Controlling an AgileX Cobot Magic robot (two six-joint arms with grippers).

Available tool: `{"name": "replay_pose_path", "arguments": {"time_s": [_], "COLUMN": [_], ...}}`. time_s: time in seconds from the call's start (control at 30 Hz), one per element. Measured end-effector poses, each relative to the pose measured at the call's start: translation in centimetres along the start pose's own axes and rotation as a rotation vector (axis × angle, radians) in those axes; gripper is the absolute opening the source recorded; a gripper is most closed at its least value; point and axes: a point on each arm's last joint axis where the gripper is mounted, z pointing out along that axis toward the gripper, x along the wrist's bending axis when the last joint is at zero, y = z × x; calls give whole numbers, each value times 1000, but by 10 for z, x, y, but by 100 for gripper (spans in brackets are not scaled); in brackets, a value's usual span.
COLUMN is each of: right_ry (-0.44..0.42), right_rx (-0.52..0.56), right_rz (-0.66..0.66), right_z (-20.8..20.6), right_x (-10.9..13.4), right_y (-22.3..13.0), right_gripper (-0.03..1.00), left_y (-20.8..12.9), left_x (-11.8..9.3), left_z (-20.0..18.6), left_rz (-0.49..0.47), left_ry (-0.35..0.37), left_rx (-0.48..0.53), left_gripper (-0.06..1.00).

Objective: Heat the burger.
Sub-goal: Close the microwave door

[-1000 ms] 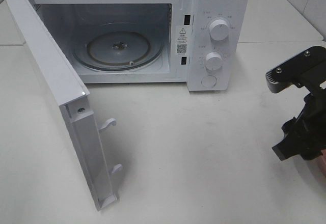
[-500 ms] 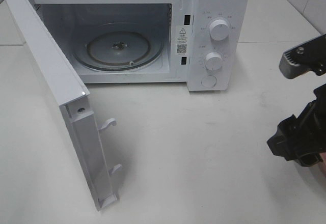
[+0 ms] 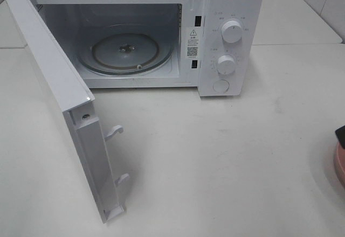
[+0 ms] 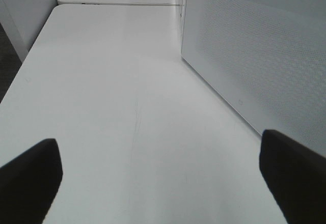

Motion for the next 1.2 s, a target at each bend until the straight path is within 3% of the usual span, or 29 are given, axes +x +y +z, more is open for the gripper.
{"name": "replay_pose_path", "arguments": {"time_s": [0.13,0.27,0.43,0.53,0.7,0.97,1.2], "right_ry": [2,-17,-112,-123,-188,-190,-223], "right_rx": [-108,-146,-179,-183,-284,-306,-416], "right_rz": [26,67,195,209,299,341,366], "right_z": [-27,-36,-31,-31,-44,-45,-54], "right_x": [-5,-10,-18,-18,-18,-12,-6], "right_y": [-16,-26,-64,-67,-86,-103,-117], "right_gripper": [76,76,76,76,76,76,76], "left_y": [0,0,0,0,0,0,0], "left_x": [0,0,0,0,0,0,0], "left_z": [0,0,0,0,0,0,0], "left_rz": [0,0,0,0,0,0,0], "left_ry": [0,0,0,0,0,0,0], "left_rx": [0,0,0,0,0,0,0], "left_gripper": [99,99,99,99,99,99,99]}}
